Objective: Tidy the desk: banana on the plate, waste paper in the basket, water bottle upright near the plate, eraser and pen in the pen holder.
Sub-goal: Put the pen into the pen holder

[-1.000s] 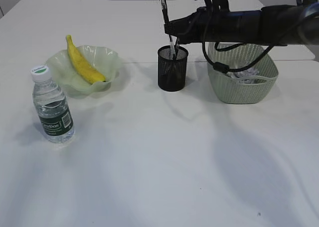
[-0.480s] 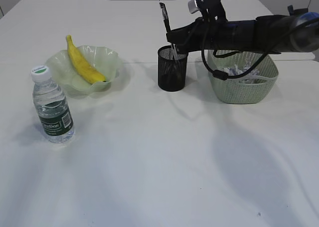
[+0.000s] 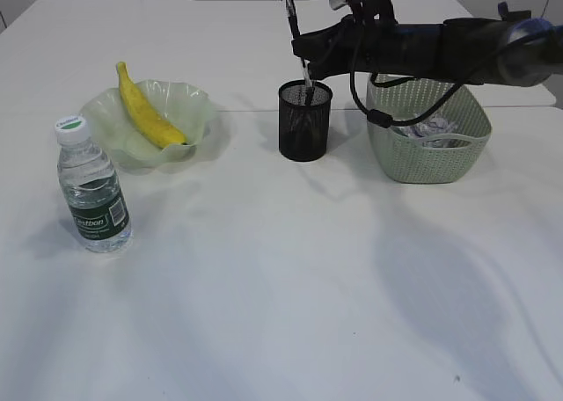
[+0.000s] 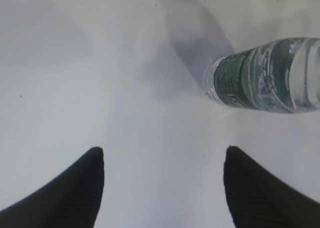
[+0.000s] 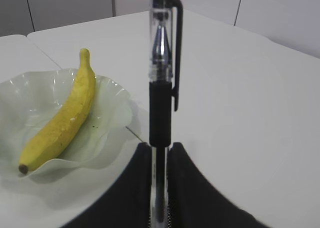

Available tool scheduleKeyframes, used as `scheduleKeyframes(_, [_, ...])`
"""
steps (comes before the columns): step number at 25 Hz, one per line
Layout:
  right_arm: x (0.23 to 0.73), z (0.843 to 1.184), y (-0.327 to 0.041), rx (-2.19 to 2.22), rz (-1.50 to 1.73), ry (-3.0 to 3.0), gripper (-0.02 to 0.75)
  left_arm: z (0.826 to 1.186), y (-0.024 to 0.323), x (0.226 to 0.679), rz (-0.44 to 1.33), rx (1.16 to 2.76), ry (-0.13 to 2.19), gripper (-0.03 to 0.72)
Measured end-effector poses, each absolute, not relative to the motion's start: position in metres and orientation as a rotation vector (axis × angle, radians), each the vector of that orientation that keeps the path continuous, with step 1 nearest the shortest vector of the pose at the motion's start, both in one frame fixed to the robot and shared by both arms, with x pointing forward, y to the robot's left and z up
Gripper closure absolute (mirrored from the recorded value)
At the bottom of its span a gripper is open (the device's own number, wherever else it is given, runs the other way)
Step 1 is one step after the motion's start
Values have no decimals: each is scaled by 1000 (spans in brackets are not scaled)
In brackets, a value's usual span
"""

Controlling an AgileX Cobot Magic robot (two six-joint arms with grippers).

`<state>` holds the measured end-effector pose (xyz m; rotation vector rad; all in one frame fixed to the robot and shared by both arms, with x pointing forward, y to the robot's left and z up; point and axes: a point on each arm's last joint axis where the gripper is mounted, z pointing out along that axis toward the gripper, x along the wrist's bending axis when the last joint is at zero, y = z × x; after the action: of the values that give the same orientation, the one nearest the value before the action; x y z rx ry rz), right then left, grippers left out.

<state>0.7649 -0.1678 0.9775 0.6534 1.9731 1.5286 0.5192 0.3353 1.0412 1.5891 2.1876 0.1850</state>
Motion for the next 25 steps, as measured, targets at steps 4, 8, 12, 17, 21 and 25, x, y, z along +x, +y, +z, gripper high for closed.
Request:
scheduleKeyframes(4, [771, 968, -167, 660, 1522, 1974, 691, 1041, 335, 519, 185, 1589, 2188, 160])
scheduleKeyframes(8, [775, 959, -168, 675, 1510, 1979, 691, 1041, 336, 519, 188, 1590, 2187, 160])
scheduleKeyframes(12, [777, 944, -167, 696, 1504, 2000, 691, 1041, 336, 520, 198, 1585, 2183, 160])
scheduleKeyframes(17, [778, 929, -167, 720, 1499, 2022, 692, 1042, 336, 520, 204, 1582, 2181, 160])
scheduleKeyframes(21, [778, 928, -167, 724, 1501, 2022, 692, 1042, 336, 521, 206, 1581, 2180, 160])
scheduleKeyframes(25, [778, 927, -167, 739, 1506, 2023, 682, 1042, 336, 521, 211, 1579, 2179, 160])
